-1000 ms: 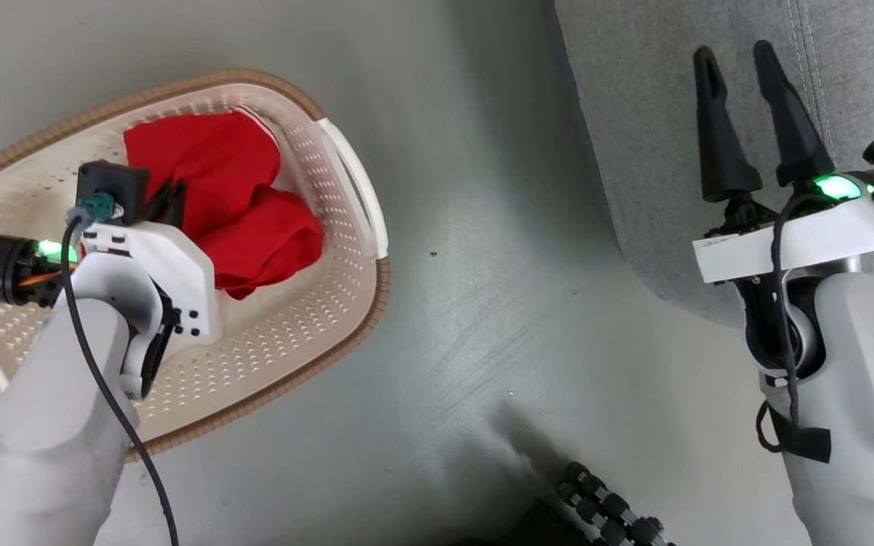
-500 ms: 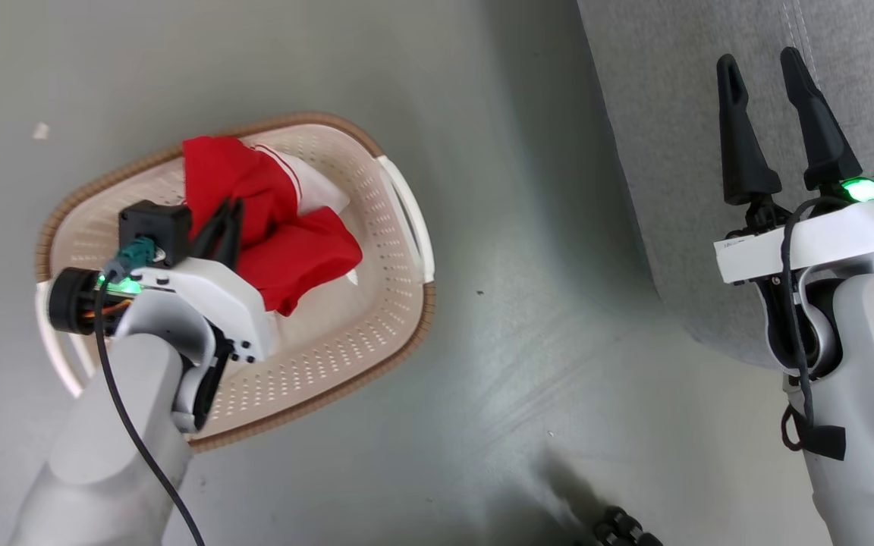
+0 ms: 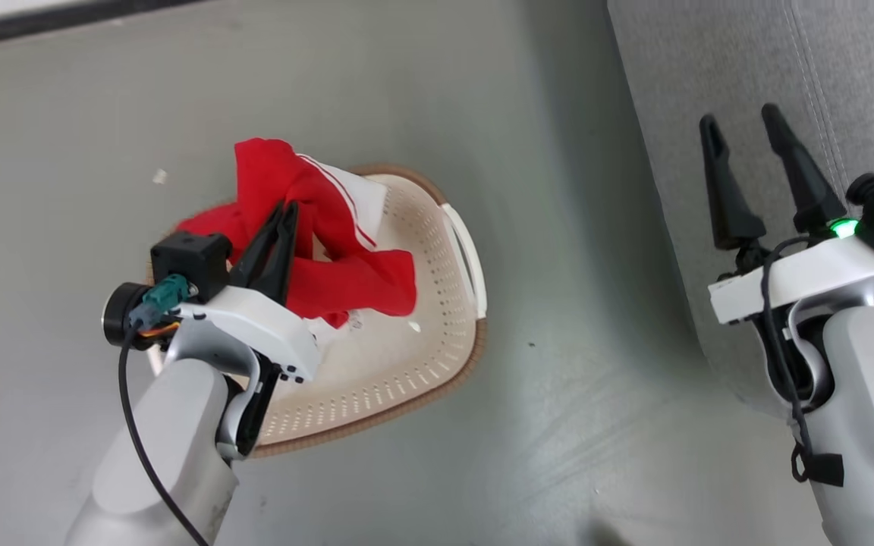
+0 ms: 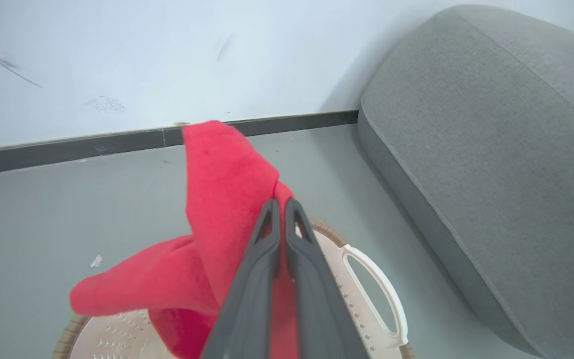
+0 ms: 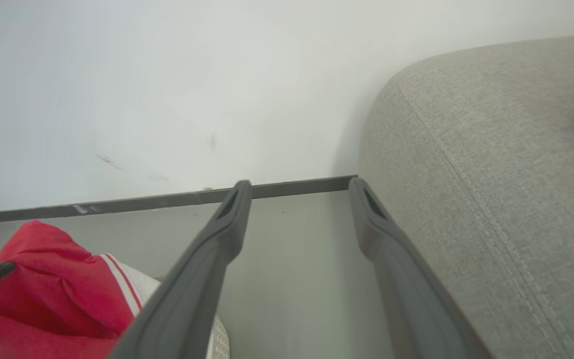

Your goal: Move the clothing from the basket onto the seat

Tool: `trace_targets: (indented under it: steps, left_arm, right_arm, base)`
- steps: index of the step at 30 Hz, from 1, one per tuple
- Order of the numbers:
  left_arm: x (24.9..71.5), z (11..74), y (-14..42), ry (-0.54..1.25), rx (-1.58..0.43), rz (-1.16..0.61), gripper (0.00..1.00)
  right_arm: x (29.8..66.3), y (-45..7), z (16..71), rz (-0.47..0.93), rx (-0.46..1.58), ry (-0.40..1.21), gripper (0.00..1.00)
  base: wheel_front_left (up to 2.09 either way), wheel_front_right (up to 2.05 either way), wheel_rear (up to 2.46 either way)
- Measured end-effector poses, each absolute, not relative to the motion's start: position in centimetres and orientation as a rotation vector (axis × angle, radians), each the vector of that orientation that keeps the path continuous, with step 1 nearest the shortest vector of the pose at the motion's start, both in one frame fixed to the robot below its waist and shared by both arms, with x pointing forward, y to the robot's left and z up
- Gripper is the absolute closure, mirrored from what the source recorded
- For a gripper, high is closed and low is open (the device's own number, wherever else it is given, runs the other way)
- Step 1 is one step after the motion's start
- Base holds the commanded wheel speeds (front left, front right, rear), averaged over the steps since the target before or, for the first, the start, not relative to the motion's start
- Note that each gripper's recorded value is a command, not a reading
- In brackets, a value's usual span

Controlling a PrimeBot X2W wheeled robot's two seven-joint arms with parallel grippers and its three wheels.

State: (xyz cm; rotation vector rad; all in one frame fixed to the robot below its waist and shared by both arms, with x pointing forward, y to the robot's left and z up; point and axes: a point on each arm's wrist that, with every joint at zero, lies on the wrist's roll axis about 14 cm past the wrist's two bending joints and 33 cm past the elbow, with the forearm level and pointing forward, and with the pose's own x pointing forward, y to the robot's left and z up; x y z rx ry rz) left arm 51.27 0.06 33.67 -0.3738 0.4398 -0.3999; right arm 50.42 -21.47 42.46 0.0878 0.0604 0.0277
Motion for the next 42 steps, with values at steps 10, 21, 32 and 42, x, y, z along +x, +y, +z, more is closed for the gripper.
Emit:
trace_targets:
  steps: [10,21,32,42]
  left_arm:
    - [49.9,38.8,1.9,0.33,-0.397,-0.372,1.0]
    - [48.0,43.8,4.0,0.218,-0.396,-0.335,1.0]
    - [45.3,47.0,5.9,0.153,-0.39,-0.302,1.0]
    - [42.8,49.2,6.6,0.118,-0.395,-0.292,1.0]
  right_arm:
    - [50.1,-18.6,45.2,0.123,0.088,0.01,0.0]
    - [48.5,-16.3,47.0,0.187,0.096,-0.009,0.0]
    - [46.3,-14.3,48.4,0.241,0.105,-0.021,0.0]
    - [44.3,-13.1,49.7,0.275,0.102,-0.041,0.0]
  base:
    - [0.0,0.0,0.0]
    - [0.0,0.0,0.0]
    - [0.0,0.0,0.0]
    - [0.0,0.0,0.0]
